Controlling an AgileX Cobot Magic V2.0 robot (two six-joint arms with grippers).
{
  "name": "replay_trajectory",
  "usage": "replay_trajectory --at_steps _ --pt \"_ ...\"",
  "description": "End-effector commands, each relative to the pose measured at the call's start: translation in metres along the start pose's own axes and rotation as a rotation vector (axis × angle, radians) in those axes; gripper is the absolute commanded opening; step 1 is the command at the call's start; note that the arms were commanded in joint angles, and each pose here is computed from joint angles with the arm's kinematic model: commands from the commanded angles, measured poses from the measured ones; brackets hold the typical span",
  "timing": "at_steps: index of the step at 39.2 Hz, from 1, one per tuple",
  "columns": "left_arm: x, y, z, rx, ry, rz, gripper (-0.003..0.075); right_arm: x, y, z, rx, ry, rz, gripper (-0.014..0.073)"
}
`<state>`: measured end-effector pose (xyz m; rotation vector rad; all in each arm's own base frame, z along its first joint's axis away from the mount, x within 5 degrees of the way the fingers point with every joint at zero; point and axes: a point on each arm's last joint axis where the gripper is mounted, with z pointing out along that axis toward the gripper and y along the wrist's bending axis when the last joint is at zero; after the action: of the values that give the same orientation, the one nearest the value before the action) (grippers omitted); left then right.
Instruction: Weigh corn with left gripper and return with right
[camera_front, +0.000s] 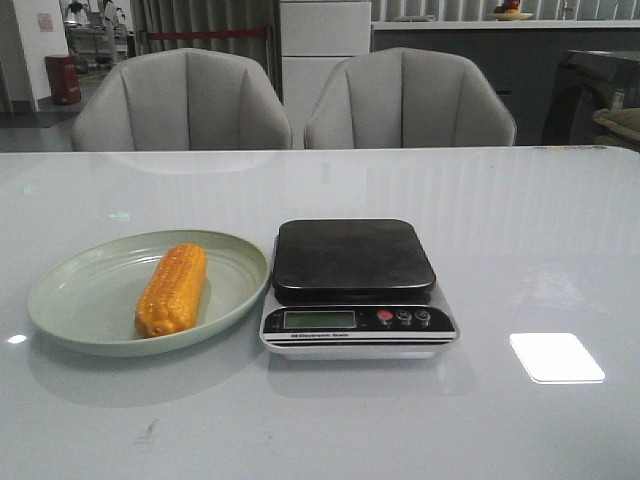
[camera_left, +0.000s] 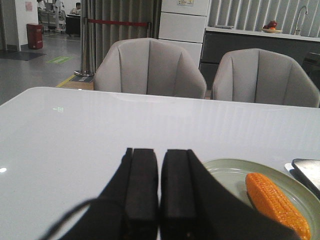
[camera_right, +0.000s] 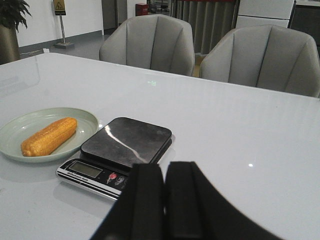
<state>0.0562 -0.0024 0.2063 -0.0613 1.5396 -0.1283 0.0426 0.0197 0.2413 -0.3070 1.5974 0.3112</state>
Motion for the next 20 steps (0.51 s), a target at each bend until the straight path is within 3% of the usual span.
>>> replay_trajectory --at_steps 1,8,20 --pt "0.002 0.001 -0.001 0.003 -0.073 -0.011 0.0114 -0.014 -0.001 -0.001 0.012 -0.088 -0.006 0.0140" --pt "0.002 0.001 -0.001 0.003 -0.073 -0.011 0.0114 -0.006 -0.004 0.003 0.058 -0.116 -0.040 0.0140" --pt "0.002 0.001 -0.001 0.003 -0.073 -0.011 0.0114 0.021 -0.019 0.008 0.312 -0.128 -0.066 0.0140"
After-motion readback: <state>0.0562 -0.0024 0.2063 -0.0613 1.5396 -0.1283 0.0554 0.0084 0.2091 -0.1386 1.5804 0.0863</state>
